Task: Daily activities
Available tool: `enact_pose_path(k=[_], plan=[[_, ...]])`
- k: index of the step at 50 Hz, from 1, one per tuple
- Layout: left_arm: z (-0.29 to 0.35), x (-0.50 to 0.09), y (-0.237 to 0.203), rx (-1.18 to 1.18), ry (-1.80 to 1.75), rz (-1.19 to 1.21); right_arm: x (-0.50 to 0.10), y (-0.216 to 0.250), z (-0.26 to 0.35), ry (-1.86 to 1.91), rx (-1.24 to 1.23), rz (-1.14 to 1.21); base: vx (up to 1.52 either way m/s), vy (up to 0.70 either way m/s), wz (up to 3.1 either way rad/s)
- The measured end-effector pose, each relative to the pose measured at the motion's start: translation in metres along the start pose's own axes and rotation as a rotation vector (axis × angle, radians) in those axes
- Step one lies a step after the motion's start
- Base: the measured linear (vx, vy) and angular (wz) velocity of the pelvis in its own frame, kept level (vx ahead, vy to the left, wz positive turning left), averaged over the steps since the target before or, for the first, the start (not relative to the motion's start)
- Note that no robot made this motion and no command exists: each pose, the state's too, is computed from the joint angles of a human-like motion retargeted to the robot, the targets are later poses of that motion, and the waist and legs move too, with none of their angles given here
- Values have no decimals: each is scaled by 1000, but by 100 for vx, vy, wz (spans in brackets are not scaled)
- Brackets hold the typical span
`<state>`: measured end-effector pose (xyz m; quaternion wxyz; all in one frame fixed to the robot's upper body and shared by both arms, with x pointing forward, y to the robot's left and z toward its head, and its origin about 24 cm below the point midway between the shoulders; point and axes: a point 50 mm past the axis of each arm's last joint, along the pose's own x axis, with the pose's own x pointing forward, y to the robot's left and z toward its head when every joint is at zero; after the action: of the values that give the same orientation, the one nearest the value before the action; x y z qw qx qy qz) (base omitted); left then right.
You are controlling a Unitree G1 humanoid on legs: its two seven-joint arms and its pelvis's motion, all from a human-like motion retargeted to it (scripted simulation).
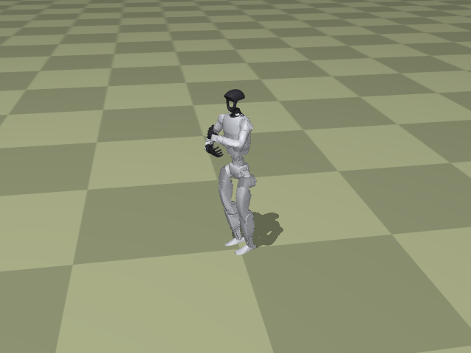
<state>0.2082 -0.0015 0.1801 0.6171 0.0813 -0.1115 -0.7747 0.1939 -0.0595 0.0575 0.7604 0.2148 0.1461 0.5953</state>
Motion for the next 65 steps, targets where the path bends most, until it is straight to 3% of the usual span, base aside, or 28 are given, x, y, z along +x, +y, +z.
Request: enact_pose_path(k=[7,13,18,27,32,38,65], plan=[[-38,-21,16,-71,43,258,-7,-18,-26,92,-6,-115,0,0,0],[-113,-55,6,-261,221,493,-15,-31,-52,205,-26,-185,0,0,0],[-185,-88,-36,-453,474,633,-22,-39,-67,287,-56,-228,0,0,0],[-266,-133,-150,-699,975,690,-27,-50,-71,299,-88,-305,0,0,0],[-278,-145,-200,-760,1146,643,-28,-52,-69,288,-81,-321,0,0,0],[-279,-151,-228,-759,1234,599,-29,-53,-68,279,-65,-334,0,0,0],[-273,-158,-217,-582,1262,608,-24,-59,-62,299,-158,-367,0,0,0]])
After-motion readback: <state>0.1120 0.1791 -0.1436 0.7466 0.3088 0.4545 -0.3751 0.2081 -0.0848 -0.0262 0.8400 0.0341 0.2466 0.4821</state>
